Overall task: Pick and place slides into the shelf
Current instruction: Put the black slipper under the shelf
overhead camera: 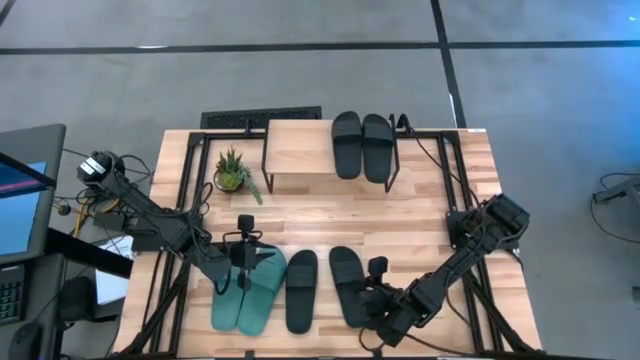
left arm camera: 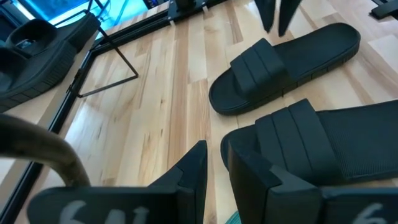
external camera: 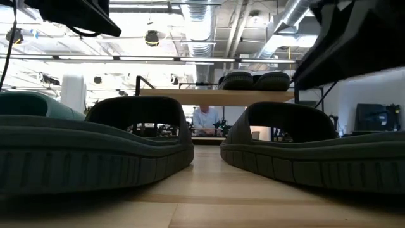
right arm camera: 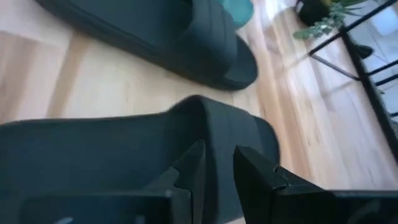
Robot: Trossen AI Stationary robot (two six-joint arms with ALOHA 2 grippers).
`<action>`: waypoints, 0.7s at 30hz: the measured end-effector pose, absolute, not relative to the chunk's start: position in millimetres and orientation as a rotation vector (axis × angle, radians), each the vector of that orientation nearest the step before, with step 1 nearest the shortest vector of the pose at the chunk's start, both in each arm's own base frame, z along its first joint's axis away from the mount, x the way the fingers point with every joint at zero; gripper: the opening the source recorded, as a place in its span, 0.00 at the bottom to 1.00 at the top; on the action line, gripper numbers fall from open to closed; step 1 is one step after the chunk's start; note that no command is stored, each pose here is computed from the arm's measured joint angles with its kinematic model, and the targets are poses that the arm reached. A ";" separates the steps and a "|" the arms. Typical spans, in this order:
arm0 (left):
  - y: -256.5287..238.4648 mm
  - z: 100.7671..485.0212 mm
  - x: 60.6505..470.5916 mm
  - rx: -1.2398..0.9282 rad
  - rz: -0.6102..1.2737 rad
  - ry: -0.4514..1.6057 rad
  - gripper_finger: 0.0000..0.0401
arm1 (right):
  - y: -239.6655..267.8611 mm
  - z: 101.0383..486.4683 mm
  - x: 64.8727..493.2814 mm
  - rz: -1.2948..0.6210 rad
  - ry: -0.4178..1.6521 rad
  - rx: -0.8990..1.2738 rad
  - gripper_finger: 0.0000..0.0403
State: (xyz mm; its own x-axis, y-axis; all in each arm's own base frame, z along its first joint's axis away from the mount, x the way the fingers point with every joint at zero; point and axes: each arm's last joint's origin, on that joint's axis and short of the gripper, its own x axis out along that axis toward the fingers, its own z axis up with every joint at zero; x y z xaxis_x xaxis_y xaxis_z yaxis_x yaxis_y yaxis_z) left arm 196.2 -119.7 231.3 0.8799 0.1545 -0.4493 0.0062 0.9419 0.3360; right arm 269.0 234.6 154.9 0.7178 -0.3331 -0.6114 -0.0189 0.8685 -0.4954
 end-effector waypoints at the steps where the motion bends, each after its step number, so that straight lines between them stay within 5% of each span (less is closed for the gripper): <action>1: -119.7 231.4 196.2 0.337 0.079 0.491 0.14 | 234.9 153.1 271.4 -0.181 0.755 -0.494 0.19; 15: -119.2 231.7 196.4 0.342 0.101 0.485 0.14 | 220.7 146.8 286.6 -0.226 0.791 -0.482 0.46; 21: -119.0 231.8 196.3 0.343 0.107 0.483 0.14 | 214.2 146.1 291.6 -0.219 0.817 -0.470 0.50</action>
